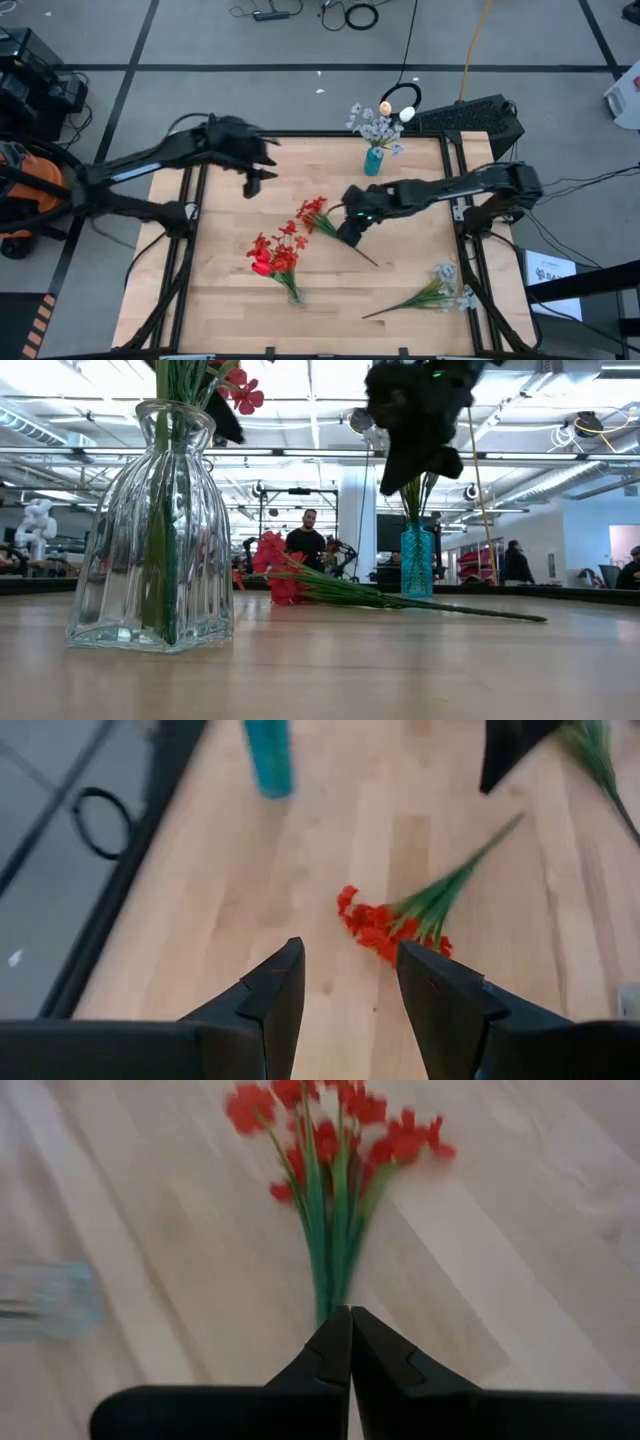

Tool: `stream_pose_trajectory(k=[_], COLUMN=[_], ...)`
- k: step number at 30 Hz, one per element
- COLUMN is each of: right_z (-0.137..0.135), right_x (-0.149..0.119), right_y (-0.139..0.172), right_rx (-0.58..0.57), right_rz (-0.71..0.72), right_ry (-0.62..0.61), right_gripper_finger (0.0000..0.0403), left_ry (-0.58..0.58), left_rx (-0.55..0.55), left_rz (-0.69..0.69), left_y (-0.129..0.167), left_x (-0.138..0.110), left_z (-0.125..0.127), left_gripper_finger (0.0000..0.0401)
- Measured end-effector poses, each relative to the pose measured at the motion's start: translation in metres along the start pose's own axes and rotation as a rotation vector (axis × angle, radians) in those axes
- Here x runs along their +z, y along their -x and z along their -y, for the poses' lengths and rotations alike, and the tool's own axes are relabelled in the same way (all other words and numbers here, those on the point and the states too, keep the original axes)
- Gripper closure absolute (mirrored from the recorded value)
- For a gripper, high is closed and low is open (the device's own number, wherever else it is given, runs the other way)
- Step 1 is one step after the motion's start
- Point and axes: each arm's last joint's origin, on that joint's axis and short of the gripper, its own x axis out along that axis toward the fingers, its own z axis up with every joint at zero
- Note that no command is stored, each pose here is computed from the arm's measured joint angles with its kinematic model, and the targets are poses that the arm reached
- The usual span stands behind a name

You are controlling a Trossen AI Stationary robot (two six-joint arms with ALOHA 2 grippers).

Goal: Sort flowers into vase by color
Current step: Put the orange flowers into the transparent bin

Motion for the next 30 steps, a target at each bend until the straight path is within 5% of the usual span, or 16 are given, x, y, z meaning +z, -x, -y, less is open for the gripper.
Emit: stream_pose_trajectory(k=[6,16,30], right_z=[-0.016,-0.019,-0.028], right_x=[0.01,0.003,-0.009], right_y=[-0.029,-0.052,-0.072], right_rx=[-0.063,-0.083,-0.078], right_rz=[-0.194,-0.263,-0.308], right_ry=[0.048,-0.027,0.119], right_gripper_finger=[0.0403,0.0376,0.0259], left_ry=[0.127,0.228,0.307], left_rx=[0.054,0.16,0.129], left_rz=[0.184,0.397,0.573], left_y=[0.043,0.072,0.029], left_x=[-0.028,-0.078,-0.113], left_z=[0.021,0.04,0.047], left_gripper_finger=[0.0235,0.0235,0.0235])
